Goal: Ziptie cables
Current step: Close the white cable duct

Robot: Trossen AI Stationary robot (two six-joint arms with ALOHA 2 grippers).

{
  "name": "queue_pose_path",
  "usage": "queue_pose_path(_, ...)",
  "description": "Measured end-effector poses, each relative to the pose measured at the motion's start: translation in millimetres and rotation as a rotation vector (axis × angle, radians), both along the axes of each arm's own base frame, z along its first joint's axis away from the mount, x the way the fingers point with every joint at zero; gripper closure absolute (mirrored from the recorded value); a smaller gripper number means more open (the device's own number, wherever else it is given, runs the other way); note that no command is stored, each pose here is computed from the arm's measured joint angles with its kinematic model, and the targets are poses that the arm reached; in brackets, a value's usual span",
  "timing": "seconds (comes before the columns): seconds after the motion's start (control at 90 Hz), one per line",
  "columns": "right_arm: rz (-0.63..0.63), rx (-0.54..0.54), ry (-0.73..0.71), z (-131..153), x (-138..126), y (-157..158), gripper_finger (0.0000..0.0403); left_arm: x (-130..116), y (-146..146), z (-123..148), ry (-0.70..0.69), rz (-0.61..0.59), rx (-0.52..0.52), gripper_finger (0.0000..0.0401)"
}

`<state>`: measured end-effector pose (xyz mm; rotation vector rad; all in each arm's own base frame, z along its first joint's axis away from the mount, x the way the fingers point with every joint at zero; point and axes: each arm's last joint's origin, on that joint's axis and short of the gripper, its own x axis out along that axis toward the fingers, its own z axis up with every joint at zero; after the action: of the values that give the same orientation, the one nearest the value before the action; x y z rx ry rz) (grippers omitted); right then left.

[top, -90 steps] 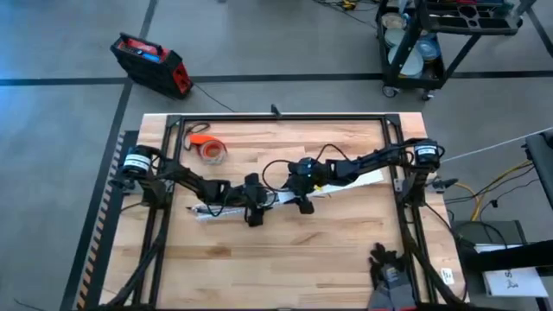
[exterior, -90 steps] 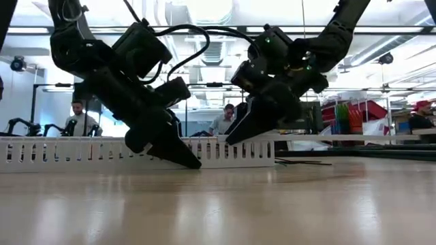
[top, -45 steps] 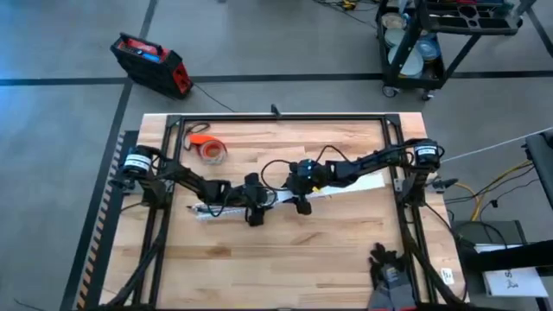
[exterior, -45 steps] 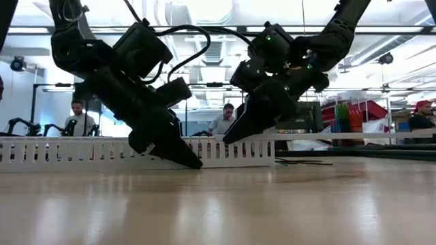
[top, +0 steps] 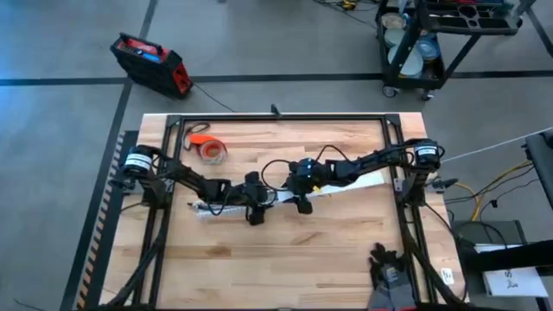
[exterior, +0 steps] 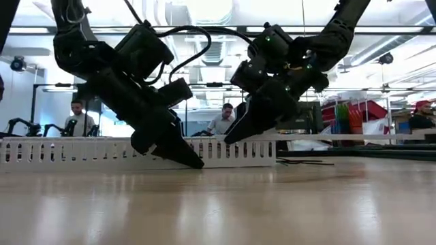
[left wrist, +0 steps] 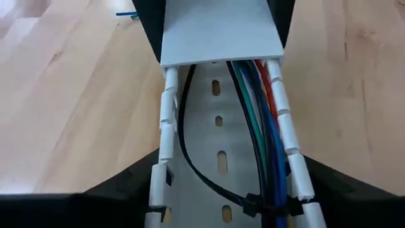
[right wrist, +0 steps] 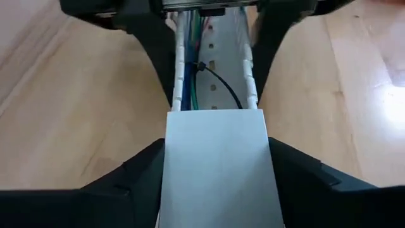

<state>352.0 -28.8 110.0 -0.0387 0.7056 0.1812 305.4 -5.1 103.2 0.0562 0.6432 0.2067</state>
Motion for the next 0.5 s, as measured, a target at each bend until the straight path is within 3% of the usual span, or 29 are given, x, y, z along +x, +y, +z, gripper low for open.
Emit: queue_pose_path(0.5,-0.004,0.012,0.029,3.5,3.3,0.4,0.0175,15.4,0.0,-5.6,-0.022,-0.022,0.014,0.0163)
